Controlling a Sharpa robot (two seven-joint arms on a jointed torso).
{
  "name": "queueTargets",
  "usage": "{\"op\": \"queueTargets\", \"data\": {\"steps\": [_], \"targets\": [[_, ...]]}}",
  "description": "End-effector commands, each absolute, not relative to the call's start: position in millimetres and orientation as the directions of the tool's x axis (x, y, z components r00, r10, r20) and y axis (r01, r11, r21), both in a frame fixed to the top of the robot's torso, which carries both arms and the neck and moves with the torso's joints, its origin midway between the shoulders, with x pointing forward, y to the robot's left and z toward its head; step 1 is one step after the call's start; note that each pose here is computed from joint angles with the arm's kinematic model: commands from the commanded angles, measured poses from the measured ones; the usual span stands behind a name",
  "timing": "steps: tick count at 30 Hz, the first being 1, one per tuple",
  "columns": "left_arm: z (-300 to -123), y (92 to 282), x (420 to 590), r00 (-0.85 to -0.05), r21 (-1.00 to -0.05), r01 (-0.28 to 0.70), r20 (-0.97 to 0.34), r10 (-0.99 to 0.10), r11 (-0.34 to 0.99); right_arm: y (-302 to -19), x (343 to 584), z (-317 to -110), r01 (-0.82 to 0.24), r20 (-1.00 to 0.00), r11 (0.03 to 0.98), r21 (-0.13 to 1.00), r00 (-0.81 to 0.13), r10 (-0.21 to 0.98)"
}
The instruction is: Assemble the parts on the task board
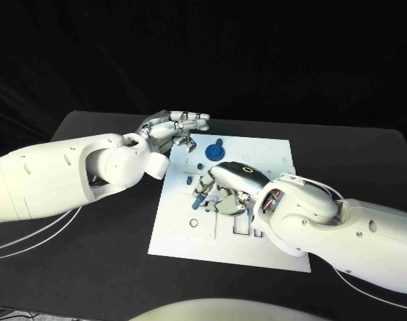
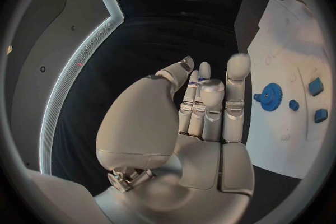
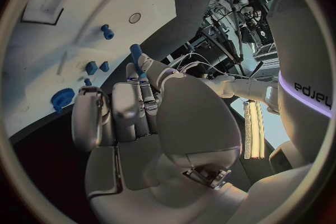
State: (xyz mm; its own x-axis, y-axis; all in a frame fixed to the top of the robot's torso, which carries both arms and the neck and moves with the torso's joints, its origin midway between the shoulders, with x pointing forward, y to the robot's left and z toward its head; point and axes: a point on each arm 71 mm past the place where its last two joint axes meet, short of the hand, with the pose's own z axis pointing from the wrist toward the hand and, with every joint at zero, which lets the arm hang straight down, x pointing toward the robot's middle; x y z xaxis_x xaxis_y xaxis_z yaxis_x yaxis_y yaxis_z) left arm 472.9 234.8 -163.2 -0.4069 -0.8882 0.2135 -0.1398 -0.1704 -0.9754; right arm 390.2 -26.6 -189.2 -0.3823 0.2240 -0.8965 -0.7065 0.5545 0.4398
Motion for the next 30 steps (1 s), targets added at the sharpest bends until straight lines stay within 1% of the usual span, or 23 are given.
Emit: {"op": "queueTargets", "data": {"steps": [1,10,30], "targets": [[-162.0,231.5,472.1,-0.428,-0.974,-0.139,0.221,-0.876,-0.178,-21,387,-196,-0.727,-0.899,0.536,0.429,-0.399,0.180],[-162.5,229.6,473.5,-0.430,-0.974,-0.138,0.221,-0.875,-0.178,-16,385,-208,-0.728,-0.899,0.545,0.416,-0.421,0.124],[-162.5,229.3,473.1,-0.433,-0.974,-0.140,0.222,-0.874,-0.178,-13,386,-218,-0.735,-0.903,0.562,0.378,-0.427,0.050]]}}
